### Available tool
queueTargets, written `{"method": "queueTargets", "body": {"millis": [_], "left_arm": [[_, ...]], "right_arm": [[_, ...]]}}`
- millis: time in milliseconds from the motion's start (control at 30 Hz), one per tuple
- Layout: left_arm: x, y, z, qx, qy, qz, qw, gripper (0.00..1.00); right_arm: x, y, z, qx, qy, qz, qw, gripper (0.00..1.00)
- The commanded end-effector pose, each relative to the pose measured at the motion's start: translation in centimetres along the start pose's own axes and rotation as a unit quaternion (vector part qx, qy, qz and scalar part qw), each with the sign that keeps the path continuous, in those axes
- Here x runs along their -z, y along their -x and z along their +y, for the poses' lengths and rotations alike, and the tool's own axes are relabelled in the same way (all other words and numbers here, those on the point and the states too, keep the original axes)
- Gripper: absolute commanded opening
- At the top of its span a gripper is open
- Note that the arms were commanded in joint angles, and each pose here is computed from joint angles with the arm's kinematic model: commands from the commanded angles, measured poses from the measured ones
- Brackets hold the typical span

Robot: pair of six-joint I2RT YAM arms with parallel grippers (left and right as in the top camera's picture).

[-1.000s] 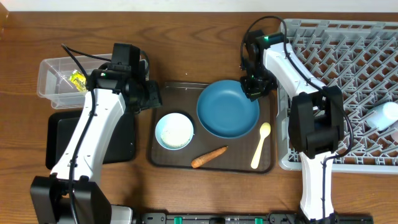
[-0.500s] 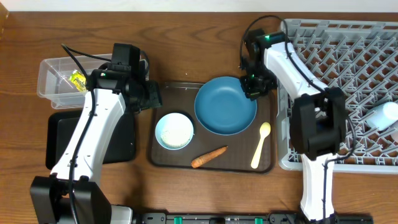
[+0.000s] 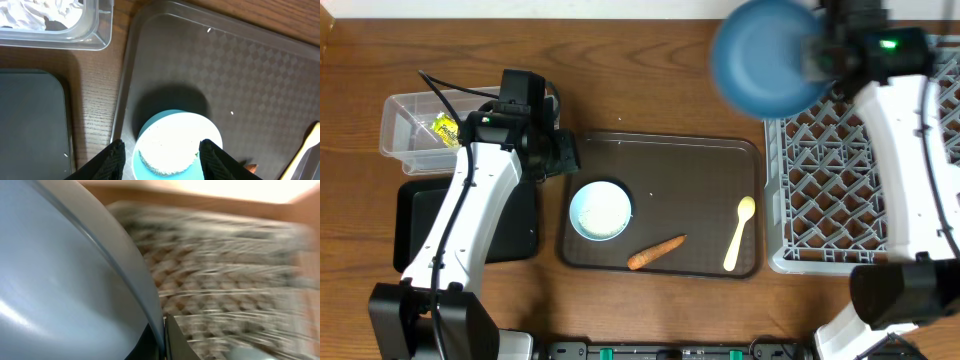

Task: Sort waste into correct bins and load items into the dishwasher rack
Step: 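Lift the blue plate and carry it right over the rack, then lower the blue plate into the rack and open the right gripper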

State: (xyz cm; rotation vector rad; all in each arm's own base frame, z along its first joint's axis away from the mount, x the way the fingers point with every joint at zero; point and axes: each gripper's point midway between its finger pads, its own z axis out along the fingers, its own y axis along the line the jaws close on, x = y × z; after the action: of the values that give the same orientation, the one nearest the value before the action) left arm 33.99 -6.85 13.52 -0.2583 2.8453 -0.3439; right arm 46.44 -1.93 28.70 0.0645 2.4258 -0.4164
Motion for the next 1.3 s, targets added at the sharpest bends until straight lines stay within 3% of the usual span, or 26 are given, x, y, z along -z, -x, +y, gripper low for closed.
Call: {"method": "queueTargets", "body": {"millis": [0, 200, 367, 633, 1100, 1267], "left_arm": [[0.2, 0.2, 0.2, -0.007, 0.004, -0.004, 1.0, 0.5], [0.2, 0.2, 0.2, -0.007, 0.004, -0.004, 1.0, 0.51], [0.2, 0.2, 0.2, -0.007, 0.004, -0.003, 1.0, 0.51], [0.2, 0.2, 0.2, -0.007, 0.004, -0.003, 1.0, 0.51], [0.2, 0.0, 0.3, -0.006, 0.006, 0.001, 1.0, 0.51], [0.2, 0.0, 0.2, -0.006, 0.005, 0.0, 1.0, 0.51]], "right_arm": [[-0.1, 0.1, -7.7, -0.03, -0.168, -0.002, 0.985, 0.01], [2.7, -0.9, -17.8, -0.15, -0.386, -0.024, 0.91, 0.01], [3.0, -1.7, -22.7, -0.203, -0.442, -0.034, 0.873, 0.01], [0.4, -4.5, -27.5, -0.226, -0.486, 0.005, 0.844, 0.01], [-8.5, -8.6, -29.3, -0.198, -0.503, 0.08, 0.837, 0.01], [-11.9, -9.7, -27.5, -0.181, -0.463, 0.109, 0.861, 0.01]]}}
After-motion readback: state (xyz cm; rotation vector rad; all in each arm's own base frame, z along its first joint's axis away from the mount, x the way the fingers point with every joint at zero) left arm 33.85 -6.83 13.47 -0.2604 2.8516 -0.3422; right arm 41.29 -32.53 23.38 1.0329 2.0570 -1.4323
